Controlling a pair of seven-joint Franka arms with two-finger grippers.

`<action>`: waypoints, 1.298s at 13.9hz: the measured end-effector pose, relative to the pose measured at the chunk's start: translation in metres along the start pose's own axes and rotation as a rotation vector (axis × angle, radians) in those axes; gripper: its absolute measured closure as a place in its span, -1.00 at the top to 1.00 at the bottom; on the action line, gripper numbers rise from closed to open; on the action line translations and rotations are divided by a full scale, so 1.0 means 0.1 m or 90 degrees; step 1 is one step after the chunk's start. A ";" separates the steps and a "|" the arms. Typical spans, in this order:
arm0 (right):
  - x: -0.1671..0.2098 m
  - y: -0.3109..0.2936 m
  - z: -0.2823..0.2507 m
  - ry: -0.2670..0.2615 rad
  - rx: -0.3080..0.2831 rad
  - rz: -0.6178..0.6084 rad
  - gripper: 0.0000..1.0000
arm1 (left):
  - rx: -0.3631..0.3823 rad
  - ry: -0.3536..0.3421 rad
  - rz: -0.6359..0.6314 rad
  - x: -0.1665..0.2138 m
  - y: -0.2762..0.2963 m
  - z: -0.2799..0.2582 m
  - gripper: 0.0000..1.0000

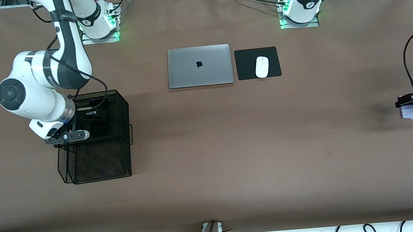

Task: Place phones with both arms
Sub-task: 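Carry the white phone beside the laptop and release it with the left gripper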

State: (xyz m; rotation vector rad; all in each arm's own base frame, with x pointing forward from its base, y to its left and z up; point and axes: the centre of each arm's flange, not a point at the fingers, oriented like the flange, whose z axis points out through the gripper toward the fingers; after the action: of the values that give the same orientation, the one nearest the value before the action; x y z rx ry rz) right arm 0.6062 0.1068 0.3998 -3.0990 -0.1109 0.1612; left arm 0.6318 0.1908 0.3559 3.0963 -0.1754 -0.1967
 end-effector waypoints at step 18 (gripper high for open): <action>0.05 0.51 -1.05 0.017 -0.043 0.035 1.00 | -0.118 0.091 -0.021 0.29 6.24 1.58 0.69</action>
State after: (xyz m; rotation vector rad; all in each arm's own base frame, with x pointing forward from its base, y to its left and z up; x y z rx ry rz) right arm 0.6253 0.0527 0.5017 -3.1715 -0.0313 0.1211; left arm 0.5710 -0.4359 0.2217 2.9158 -0.0957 0.0086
